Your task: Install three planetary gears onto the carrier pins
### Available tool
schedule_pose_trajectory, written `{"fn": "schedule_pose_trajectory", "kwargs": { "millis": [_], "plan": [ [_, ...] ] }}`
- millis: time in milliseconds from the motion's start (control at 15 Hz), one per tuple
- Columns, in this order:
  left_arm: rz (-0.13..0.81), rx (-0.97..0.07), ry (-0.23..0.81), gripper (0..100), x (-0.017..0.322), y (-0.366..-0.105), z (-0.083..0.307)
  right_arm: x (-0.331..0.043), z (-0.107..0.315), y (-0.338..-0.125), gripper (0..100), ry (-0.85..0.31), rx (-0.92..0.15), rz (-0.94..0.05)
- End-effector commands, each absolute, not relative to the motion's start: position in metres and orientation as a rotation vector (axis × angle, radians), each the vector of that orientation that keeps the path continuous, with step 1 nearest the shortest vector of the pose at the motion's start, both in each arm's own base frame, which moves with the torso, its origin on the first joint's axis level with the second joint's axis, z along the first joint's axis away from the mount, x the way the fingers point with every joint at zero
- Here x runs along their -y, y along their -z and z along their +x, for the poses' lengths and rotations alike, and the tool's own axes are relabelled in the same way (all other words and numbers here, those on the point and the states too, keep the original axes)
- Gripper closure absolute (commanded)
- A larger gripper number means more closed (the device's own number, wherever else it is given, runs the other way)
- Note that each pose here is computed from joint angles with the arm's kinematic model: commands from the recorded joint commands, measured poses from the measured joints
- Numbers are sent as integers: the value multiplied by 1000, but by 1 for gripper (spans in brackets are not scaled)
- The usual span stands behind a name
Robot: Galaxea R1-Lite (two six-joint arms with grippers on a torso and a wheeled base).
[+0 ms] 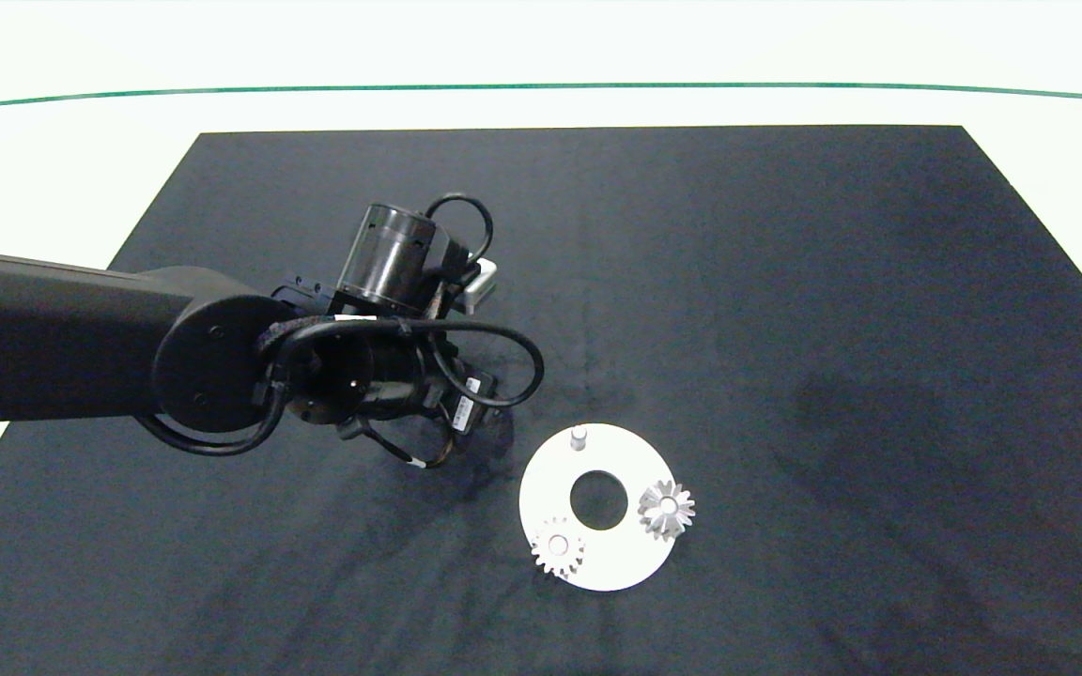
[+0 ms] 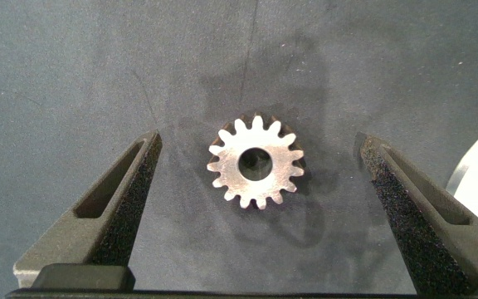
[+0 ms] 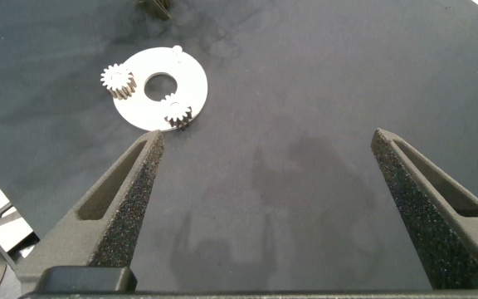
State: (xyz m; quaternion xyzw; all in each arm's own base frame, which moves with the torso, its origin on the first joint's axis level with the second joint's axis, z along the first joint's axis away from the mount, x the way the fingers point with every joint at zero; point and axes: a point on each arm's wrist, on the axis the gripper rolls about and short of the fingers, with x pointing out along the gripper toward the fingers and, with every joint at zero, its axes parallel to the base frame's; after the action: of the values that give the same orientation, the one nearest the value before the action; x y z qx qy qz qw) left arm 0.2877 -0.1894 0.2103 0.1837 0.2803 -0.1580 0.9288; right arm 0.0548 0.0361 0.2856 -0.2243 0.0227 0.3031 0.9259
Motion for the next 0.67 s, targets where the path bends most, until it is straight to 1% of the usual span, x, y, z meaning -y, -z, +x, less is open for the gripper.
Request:
{"fn": "schedule_pose_trajectory", "kwargs": {
  "millis": [67,667],
  "plan": [
    [379,-578,321,1,189,-209,289,-36,55,-285,0,-623,-47,-463],
    [384,-595,310,19,185,-205,290,-36,55,-285,0,-623,-47,-463]
  ]
}}
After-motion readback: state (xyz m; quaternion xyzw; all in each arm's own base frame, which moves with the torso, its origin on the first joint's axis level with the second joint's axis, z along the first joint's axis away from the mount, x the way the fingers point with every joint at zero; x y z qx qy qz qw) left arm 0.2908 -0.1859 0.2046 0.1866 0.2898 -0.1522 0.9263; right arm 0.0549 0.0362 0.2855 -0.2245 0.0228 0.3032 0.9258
